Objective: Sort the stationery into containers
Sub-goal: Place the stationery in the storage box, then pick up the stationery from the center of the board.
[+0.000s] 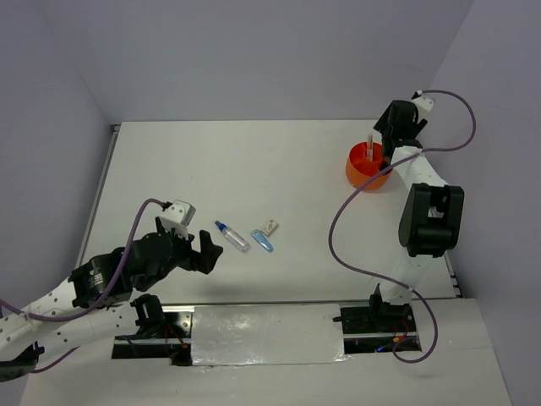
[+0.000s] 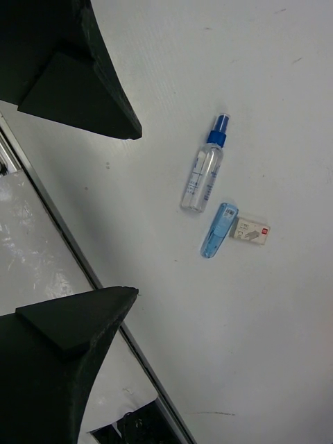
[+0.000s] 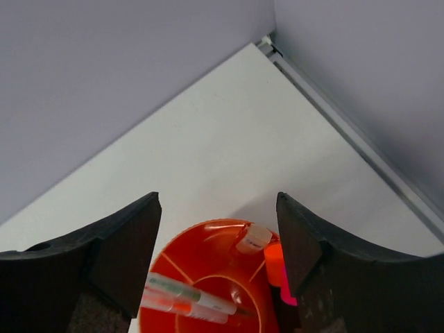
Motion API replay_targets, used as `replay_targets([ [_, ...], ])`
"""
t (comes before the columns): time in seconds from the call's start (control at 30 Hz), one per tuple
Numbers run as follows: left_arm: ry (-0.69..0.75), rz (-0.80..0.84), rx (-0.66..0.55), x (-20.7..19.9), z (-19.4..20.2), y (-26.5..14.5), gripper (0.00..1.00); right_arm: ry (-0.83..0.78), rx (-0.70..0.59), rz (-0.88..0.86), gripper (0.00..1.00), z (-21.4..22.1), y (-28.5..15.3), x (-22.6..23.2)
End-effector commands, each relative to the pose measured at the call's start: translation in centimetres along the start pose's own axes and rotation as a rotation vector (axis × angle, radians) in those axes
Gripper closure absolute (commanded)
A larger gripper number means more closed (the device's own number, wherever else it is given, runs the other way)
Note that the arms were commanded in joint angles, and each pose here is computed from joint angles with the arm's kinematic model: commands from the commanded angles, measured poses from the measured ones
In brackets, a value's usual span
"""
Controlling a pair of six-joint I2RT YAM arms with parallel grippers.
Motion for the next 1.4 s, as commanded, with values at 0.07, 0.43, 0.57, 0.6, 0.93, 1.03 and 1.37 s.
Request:
replay_targets([
  [0.07, 0.014, -0.01, -0.015, -0.1, -0.3, 0.3, 0.01, 0.168, -0.07, -0.062, 0.23, -5.7, -5.0, 1.4],
  [0.43, 0.01, -0.08, 0.003, 0.3, -0.3, 0.8, 0.01, 0.067, -0.047, -0.215, 0.0, 1.9, -24.0, 9.6],
  [0.57, 0.008, -0.11, 0.013, 0.5, -0.2, 1.1, 0.01, 0.063, 0.174, -0.2, 0.0, 11.4, -27.4, 10.2],
  [0.6, 0.008, -0.114, 0.015, 0.6, -0.2, 1.1, 0.01, 0.069, 0.201, -0.179, 0.0, 12.8, -27.8, 10.4],
  [0.93, -0.03, -0.098, -0.017, 0.7, -0.4, 0.4, 0.01, -0.1, 0.432, -0.13, 0.0, 24.3, -32.0, 12.6],
  [1.03, -0.042, -0.111, -0.026, 1.0, -0.4, 0.2, 0.01, -0.131, 0.464, -0.294, 0.0, 24.2, -33.4, 13.3],
  [1.37, -0.05, -0.106, -0.034, 1.0, -0.4, 0.0, 0.01, -0.551, 0.559, -0.792, 0.28, 25.2, -36.0, 12.5],
])
Point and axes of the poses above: each gripper's point midway between its finger pads, its own y axis out along the fingers, its own x axis along the line the jaws close on, z = x × y, the point moved 7 cm from there along -y, back along the fingers, and after that the axes turned 7 degrees about y, right-handed, at the moved point
